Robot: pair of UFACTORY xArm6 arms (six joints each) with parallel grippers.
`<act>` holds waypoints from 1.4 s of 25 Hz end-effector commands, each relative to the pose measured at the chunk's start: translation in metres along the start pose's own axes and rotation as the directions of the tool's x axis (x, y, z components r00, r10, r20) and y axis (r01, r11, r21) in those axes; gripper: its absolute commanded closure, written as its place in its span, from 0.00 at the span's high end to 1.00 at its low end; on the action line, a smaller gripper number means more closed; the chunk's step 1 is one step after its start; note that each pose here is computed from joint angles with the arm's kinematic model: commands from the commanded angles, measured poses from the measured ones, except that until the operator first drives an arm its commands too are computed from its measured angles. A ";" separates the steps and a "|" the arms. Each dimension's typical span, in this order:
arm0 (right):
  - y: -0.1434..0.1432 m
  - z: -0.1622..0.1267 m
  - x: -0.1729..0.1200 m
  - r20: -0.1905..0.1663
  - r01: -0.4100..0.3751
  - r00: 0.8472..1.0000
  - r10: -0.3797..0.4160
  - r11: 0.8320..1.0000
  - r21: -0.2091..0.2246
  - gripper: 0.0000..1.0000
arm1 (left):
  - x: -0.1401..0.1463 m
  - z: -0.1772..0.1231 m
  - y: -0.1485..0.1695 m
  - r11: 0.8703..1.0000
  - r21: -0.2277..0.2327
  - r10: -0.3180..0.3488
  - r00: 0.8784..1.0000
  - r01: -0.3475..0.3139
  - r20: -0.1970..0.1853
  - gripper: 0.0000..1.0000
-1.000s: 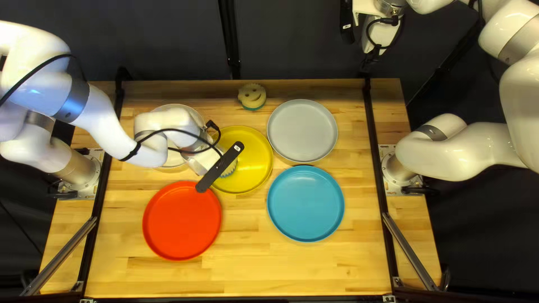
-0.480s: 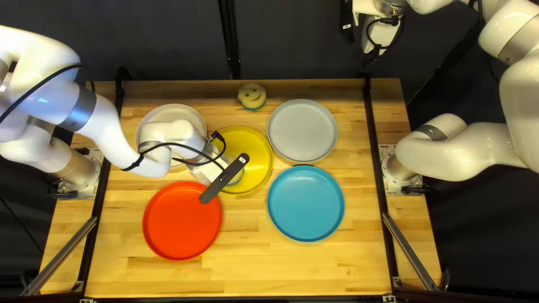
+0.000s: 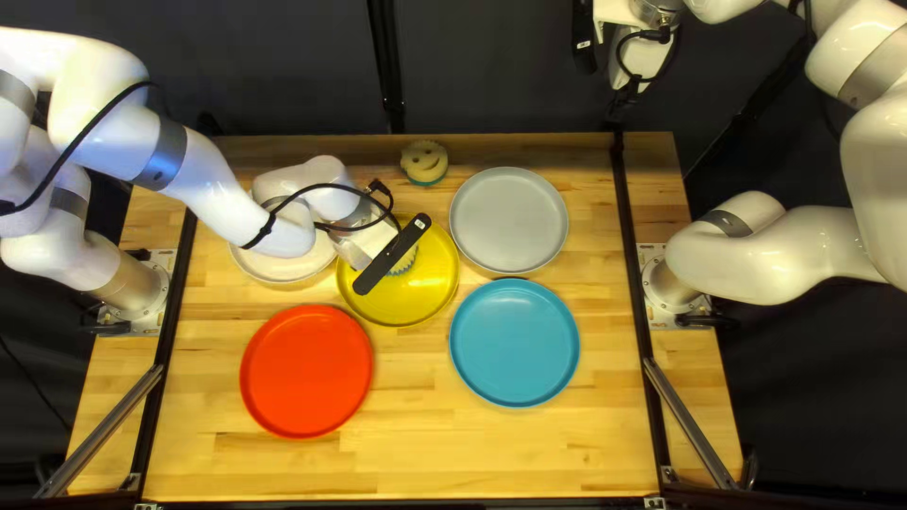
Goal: Pick up sponge and scrub the plate
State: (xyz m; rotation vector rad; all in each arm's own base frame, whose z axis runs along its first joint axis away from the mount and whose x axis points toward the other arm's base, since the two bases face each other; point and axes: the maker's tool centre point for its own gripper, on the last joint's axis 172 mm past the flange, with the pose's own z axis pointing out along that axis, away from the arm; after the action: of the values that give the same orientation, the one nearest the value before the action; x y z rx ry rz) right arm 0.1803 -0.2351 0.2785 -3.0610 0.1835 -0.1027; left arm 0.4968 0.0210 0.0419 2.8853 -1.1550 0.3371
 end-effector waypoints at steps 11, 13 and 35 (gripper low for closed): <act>0.000 0.000 0.000 0.000 0.000 1.000 0.000 1.000 0.000 1.00 | 0.050 0.006 0.055 0.999 0.024 0.047 0.999 -0.047 -0.018 0.00; 0.000 0.000 0.000 0.000 0.000 1.000 0.000 1.000 0.000 1.00 | 0.051 0.008 0.053 0.998 0.024 0.051 0.999 -0.051 -0.018 0.00; 0.000 0.000 0.000 0.000 0.000 1.000 0.000 1.000 0.000 1.00 | 0.051 0.005 -0.005 0.998 0.028 0.060 0.998 -0.060 -0.014 0.00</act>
State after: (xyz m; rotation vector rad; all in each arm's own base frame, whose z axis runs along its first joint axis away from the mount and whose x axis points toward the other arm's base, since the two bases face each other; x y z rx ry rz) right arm 0.1803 -0.2351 0.2785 -3.0610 0.1835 -0.1027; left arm 0.5380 0.0004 0.0473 2.8698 -1.2379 0.3698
